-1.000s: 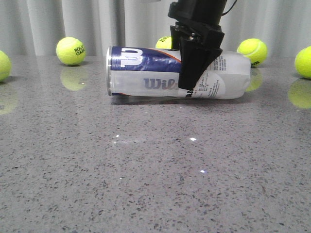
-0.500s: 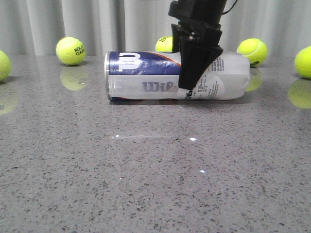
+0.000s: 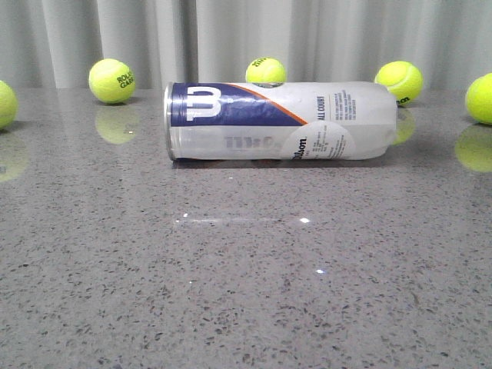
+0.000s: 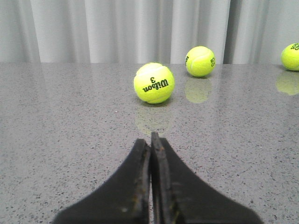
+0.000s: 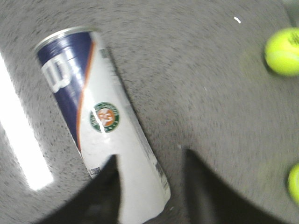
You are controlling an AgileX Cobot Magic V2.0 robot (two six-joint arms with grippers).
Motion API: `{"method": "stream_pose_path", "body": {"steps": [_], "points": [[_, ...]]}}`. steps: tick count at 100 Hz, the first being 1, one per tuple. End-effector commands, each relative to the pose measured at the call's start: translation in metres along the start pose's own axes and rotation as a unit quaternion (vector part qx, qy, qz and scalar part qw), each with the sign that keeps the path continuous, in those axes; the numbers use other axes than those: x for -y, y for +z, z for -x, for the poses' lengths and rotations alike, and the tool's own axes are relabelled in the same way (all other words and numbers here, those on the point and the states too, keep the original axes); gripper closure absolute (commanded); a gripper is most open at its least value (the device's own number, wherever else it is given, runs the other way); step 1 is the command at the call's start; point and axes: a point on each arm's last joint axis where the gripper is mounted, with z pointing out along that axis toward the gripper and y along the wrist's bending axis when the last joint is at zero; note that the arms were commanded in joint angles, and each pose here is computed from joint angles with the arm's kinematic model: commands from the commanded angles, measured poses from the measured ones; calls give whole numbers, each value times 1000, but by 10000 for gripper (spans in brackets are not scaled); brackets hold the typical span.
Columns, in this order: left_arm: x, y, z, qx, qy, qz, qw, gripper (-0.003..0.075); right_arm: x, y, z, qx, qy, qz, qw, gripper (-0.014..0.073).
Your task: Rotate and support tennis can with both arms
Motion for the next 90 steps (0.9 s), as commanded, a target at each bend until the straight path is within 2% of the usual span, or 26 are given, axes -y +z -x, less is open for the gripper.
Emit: {"method": "stream_pose_path", "body": {"steps": [1, 2, 4, 9, 16, 21, 28, 40, 50, 57, 90], "points": [[1, -1, -5, 38, -7, -5, 999, 738, -3, -39, -7, -7, 89, -25, 996, 605], [1, -1, -5, 38, -7, -5, 999, 738, -3, -40, -7, -6, 93, -27, 995, 643], [1, -1, -5, 38, -7, -5, 999, 739, -2, -41, -7, -7, 103, -31, 994, 667], [1, -1, -5, 38, -7, -5, 999, 738, -2, -44, -9, -8, 123, -39, 992, 658], [1, -1, -5, 38, -7, -5, 999, 738, -1, -47, -10, -5, 190, -45, 981, 658], [1, -1, -5, 38, -7, -5, 999, 738, 1, -49, -13, -2, 254, -51, 966, 662], [1, -1, -5, 38, -7, -5, 999, 738, 3, -50, -19, -8, 316, -65, 947, 662], [1, -1, -5, 38, -7, -5, 999, 739, 4, -52, -35, -12, 379, -120, 917, 662], [1, -1, -5, 38, -7, -5, 999, 739, 0, -57, -52, -5, 407, -157, 900, 662], [1, -1, -5, 38, -7, -5, 999, 738, -8, -61, -64, 5, 413, -166, 896, 662], [1, -1, -5, 38, -7, -5, 999, 739, -60, -70, -133, 41, 400, -161, 901, 662]]}}
